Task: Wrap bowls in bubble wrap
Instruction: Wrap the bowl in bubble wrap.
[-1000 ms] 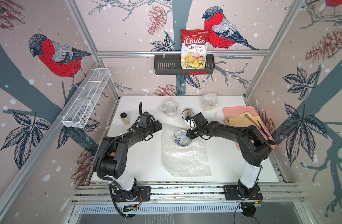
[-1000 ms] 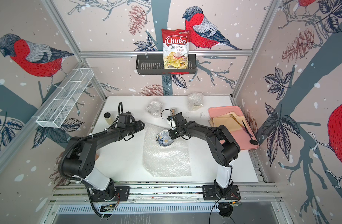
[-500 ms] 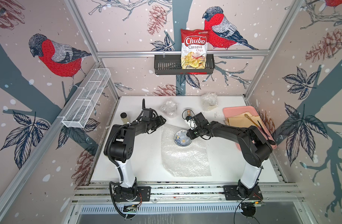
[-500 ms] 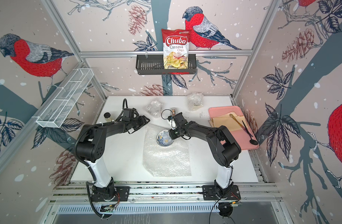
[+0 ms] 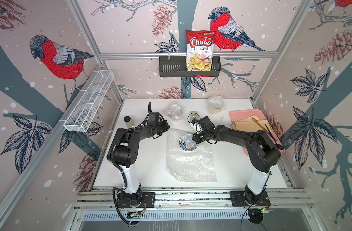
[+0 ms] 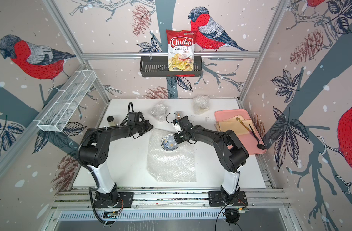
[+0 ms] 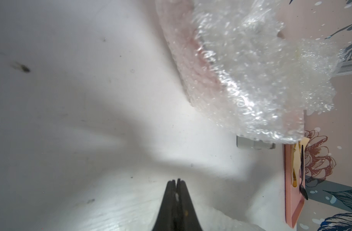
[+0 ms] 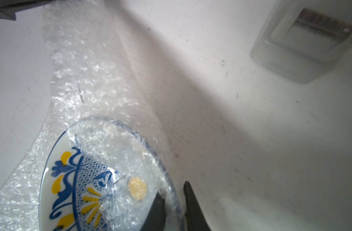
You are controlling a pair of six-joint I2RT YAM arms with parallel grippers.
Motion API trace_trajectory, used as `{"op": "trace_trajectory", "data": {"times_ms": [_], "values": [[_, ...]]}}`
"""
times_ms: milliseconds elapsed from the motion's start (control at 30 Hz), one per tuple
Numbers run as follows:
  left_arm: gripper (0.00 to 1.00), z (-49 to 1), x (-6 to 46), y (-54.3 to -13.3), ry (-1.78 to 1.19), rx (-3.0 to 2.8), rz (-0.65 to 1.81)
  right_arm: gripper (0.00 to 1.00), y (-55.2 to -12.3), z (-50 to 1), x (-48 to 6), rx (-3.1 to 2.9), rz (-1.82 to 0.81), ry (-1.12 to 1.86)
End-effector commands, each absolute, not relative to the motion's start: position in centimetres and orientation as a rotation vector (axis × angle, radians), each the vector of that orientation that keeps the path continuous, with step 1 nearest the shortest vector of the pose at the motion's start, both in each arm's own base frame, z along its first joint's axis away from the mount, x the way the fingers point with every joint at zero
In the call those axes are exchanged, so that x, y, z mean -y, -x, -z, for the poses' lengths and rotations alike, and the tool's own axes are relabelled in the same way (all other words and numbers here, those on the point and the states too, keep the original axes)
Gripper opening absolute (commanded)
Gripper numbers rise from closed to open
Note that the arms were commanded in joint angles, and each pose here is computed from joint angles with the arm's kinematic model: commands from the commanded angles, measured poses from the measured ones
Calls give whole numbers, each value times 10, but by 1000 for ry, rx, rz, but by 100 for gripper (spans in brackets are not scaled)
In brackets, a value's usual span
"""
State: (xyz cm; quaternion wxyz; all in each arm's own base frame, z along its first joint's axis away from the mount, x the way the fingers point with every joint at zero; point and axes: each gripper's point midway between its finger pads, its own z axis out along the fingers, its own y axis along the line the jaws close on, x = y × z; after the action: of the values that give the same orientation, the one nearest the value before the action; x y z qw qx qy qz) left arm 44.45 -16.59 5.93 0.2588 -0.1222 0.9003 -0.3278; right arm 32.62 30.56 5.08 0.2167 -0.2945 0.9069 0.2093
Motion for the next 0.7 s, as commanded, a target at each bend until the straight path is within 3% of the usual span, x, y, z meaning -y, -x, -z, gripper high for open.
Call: {"op": "trace_trajectory", "data": {"times_ms": [0,233,667], "values": [[0,-71,162,-446,305,-2410,851,16,-334,-56,-307,-2475,-568,795],[0,-104,180,-431,225,-2384,883,14,-338,-56,-303,-2472,-539,754],[0,-145,272,-348,-12,-2361,1346,13,-339,-49,-304,-2485,-557,726]]}}
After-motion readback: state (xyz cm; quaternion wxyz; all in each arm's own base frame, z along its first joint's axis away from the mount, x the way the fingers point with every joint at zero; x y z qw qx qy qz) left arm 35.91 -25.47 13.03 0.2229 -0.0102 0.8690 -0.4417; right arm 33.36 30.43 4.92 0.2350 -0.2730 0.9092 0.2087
